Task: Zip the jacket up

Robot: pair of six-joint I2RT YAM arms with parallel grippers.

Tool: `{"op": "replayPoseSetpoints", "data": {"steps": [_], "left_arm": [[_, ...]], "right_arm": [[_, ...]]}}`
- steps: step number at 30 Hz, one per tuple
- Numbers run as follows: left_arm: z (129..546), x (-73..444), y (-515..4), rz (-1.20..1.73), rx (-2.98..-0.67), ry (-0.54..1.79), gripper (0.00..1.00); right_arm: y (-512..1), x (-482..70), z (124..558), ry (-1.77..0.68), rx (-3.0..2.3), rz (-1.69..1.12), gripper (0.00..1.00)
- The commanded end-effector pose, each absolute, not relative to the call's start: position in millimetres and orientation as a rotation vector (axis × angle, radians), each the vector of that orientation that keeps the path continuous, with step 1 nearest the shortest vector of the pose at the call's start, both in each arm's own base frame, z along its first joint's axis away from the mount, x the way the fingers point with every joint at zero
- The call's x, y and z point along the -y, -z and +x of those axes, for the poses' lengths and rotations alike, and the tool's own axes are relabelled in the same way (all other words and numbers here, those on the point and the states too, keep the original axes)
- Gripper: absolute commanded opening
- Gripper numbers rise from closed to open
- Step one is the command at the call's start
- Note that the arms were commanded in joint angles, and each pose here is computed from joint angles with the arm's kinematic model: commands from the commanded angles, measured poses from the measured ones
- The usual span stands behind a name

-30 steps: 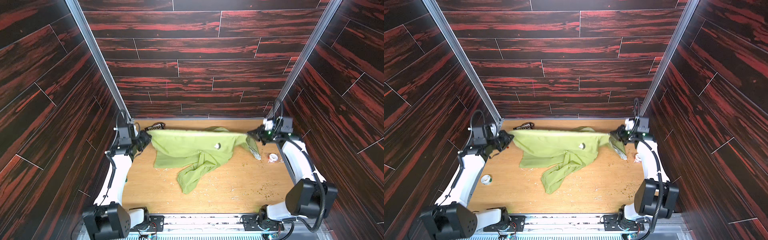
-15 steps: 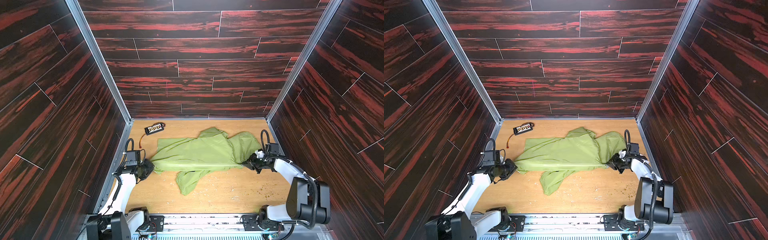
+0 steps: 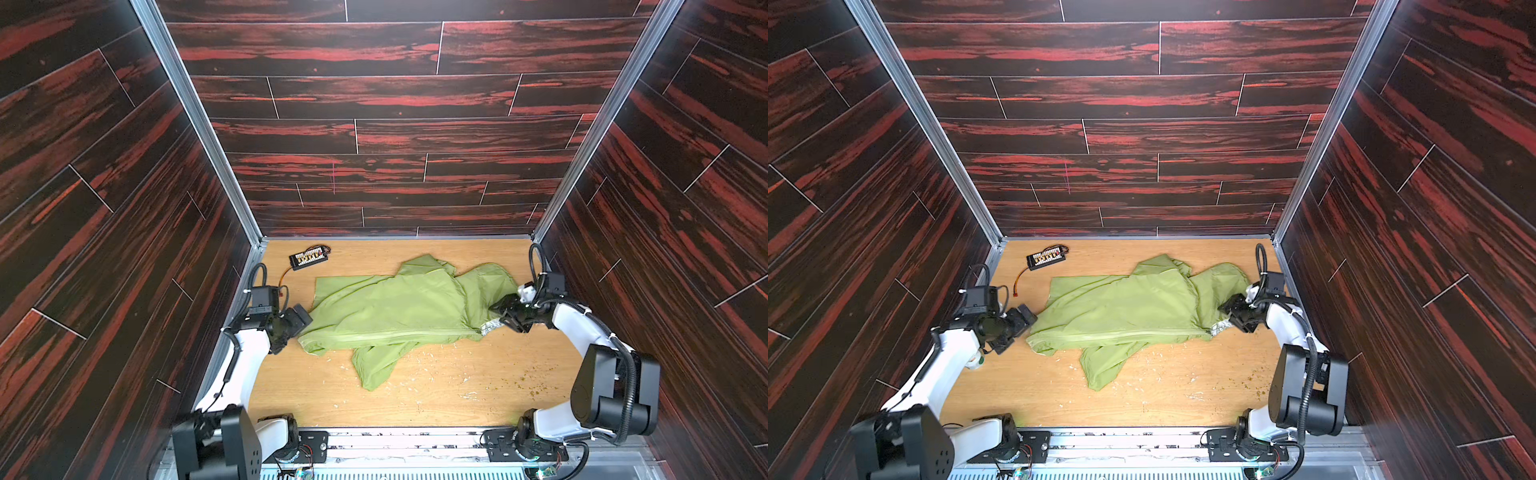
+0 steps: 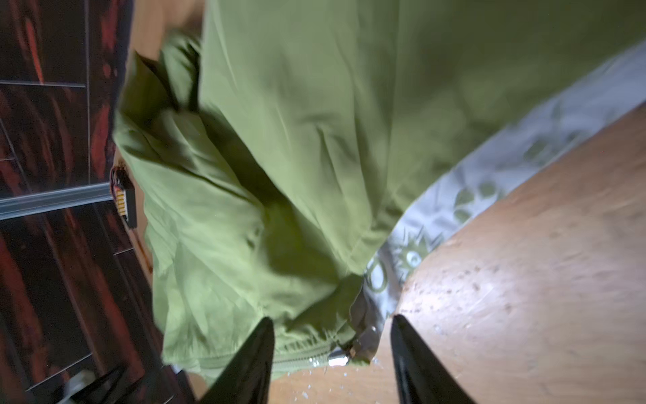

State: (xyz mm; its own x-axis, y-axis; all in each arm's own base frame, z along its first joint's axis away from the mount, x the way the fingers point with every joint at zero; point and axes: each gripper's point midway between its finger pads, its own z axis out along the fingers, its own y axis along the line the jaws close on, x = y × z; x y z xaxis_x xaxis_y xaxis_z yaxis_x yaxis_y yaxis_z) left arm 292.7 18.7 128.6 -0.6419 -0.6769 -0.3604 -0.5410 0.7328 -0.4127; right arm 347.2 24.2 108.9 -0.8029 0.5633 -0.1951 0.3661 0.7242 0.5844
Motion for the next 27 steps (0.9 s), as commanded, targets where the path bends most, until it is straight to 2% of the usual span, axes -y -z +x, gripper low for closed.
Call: {"op": "replayPoseSetpoints", "data": {"steps": [1, 5, 8, 9, 10, 12, 15, 21, 27], "left_arm": [[290, -41, -177, -0.875, -2.256, 0.239, 1.00], [305, -63, -247, -0.760, -1.815, 0.199, 0.99], [301, -78, -275, -0.680, -1.562, 0.114, 0.99], [301, -80, -280, -0.621, -1.505, 0.075, 1.00], [300, -79, -284, -0.543, -1.463, 0.027, 1.00], [294, -89, -284, -0.530, -1.399, -0.063, 1.00], [289, -114, -260, -0.664, -1.449, -0.201, 1.00], [312, -106, -177, -0.573, -1.748, -0.254, 1.00], [332, -105, -132, -0.549, -1.780, -0.241, 1.00]], "right_arm": [[-151, -6, 355, -0.614, -2.462, 0.645, 0.60], [-211, 21, 376, -0.427, -2.212, 0.589, 0.57], [-257, 29, 385, -0.333, -1.912, 0.440, 0.59], [-268, 34, 383, -0.292, -1.834, 0.416, 0.91], [-277, 39, 382, -0.243, -1.779, 0.391, 0.97], [-279, 46, 384, -0.166, -1.739, 0.351, 0.99], [-269, 67, 392, -0.036, -1.760, 0.385, 0.97], [-199, 63, 398, 0.051, -1.855, 0.237, 0.96], [-145, 39, 399, -0.092, -1.834, 0.175, 0.95]]}}
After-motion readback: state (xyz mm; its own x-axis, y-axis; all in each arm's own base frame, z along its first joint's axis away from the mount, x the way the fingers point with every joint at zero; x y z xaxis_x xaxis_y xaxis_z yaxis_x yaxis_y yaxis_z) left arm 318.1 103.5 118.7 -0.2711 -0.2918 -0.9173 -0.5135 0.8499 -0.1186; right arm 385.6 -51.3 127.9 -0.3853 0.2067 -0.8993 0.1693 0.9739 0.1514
